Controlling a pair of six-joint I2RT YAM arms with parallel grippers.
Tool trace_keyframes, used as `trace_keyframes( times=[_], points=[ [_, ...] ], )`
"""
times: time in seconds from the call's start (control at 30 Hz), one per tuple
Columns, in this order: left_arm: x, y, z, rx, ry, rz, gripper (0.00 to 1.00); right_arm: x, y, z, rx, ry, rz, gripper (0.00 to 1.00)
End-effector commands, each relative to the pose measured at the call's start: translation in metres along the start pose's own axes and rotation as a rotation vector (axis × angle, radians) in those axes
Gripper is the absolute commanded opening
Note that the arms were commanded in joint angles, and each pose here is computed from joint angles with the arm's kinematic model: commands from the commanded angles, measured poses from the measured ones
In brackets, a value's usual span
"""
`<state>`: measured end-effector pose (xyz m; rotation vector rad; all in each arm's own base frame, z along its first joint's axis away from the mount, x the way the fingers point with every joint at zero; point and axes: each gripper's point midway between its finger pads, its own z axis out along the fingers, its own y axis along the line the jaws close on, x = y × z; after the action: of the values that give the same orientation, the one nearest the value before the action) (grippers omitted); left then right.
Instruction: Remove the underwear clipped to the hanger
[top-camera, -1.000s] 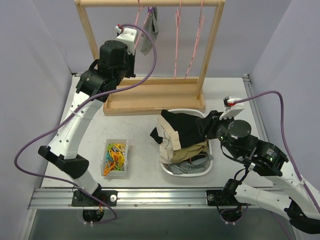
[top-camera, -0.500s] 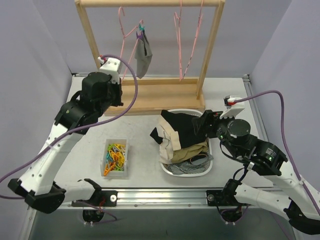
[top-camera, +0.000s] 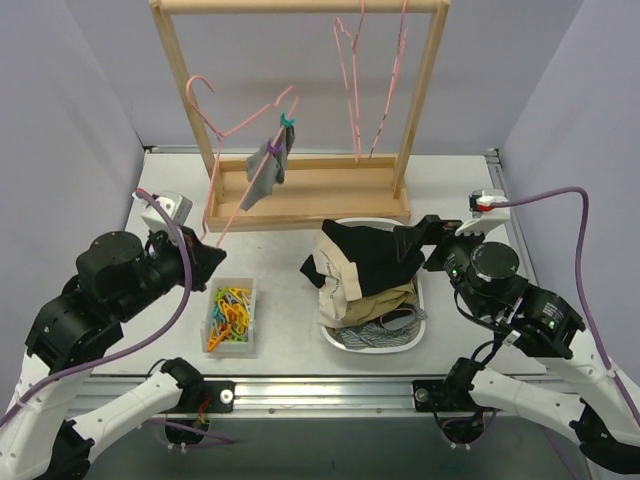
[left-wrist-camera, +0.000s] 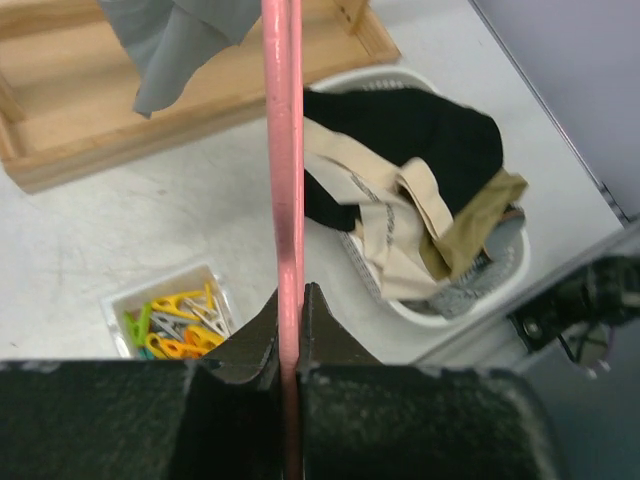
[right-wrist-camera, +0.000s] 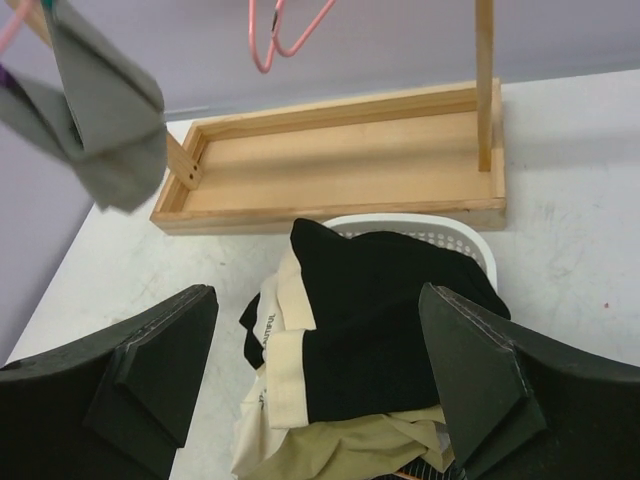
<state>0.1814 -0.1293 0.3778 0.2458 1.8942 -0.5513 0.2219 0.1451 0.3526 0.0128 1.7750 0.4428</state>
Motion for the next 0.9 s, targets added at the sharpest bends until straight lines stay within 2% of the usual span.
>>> trace_keyframes(
  times=[0.0,0.1,0.2,0.3,0.47,0.5,0.57,0.77,0.87],
  points=[
    [0.042,-0.034,-0.025,0.221,0.162,-0.041,0.02,-0.036,-0.016,-0.011,0.067,-0.129,0.054,0.84],
    [0.053,-0.059,-0.051,0.393,0.197,-0.072,0.02,-0.045,-0.026,-0.020,0.095,-0.168,0.076,0.85],
    [0.058,-0.069,-0.071,0.483,0.206,-0.059,0.02,-0.046,-0.029,-0.023,0.104,-0.178,0.086,0.85],
    [0.068,-0.060,-0.068,0.438,0.219,-0.060,0.02,-0.049,-0.030,-0.028,0.093,-0.190,0.114,0.85],
    [0.086,-0.046,-0.041,0.347,0.252,-0.097,0.02,-0.051,-0.036,-0.037,0.086,-0.204,0.141,0.85],
    [0.082,-0.032,-0.034,0.254,0.222,-0.100,0.02,-0.049,-0.037,-0.037,0.089,-0.200,0.139,0.86],
    [0.074,-0.018,-0.032,0.167,0.186,-0.096,0.02,-0.048,-0.039,-0.039,0.092,-0.200,0.138,0.86],
    [0.028,-0.002,-0.051,0.072,0.016,-0.098,0.02,-0.040,-0.046,-0.040,0.108,-0.193,0.131,0.86],
    [0.036,-0.010,-0.032,0.089,0.092,-0.093,0.02,-0.036,-0.046,-0.038,0.112,-0.184,0.122,0.87]
  ],
)
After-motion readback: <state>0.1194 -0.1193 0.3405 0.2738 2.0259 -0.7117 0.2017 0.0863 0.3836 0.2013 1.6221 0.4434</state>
